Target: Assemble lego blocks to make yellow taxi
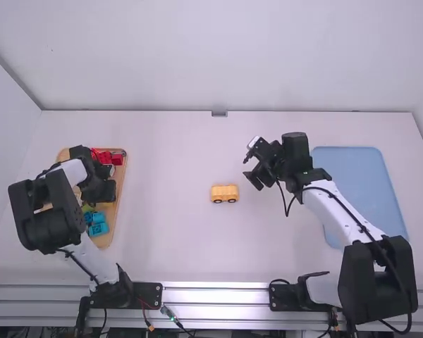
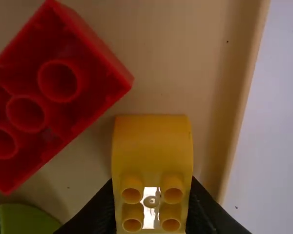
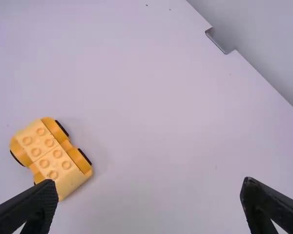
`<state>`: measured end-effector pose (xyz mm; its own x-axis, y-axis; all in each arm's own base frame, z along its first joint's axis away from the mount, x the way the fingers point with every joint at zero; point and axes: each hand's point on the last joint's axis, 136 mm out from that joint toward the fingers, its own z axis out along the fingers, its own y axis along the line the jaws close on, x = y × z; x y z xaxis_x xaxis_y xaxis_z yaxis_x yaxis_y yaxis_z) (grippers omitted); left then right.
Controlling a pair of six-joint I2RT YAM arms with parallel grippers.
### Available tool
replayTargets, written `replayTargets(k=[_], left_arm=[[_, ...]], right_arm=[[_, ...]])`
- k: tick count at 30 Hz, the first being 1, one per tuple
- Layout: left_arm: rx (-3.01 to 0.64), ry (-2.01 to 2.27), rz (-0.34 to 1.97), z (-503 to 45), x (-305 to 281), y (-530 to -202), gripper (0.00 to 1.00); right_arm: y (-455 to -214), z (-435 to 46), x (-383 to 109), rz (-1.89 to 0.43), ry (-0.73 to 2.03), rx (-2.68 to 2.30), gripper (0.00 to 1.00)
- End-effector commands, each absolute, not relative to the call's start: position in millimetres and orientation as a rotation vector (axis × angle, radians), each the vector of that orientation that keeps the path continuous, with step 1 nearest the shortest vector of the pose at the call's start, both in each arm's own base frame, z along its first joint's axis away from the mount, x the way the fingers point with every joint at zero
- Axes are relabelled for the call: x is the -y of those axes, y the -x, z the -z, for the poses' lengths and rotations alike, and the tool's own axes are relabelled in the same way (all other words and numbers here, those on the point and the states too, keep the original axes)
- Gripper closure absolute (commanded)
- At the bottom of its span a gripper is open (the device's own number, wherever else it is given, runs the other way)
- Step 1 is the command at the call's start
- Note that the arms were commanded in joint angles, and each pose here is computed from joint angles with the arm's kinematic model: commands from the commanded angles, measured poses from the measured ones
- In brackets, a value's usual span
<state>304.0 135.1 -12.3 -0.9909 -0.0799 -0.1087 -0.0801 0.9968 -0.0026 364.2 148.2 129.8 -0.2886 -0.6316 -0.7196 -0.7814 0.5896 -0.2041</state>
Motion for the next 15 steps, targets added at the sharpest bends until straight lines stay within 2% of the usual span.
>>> replayTargets(k=[1, 7, 12, 15], left_arm=[[-3.039, 0.134, -0.009, 13, -134, -300, 0.7], [-3.015, 0.132, -0.023, 1, -138, -308, 0.82], [-2.944, 0.097, -0.04, -26, -136, -324, 0.8], [-2.86, -0.111, 0.027, -47, -110, -340, 0.8]], right_arm=[[-366, -141, -149, -0.238, 1.106, -1.997, 0.01], [-366, -141, -149, -0.237, 1.106, -1.997, 0.01], [-366, -141, -149, -0.237, 1.106, -1.997, 0.01], [-366, -141, -149, -0.238, 1.106, -1.997, 0.01]])
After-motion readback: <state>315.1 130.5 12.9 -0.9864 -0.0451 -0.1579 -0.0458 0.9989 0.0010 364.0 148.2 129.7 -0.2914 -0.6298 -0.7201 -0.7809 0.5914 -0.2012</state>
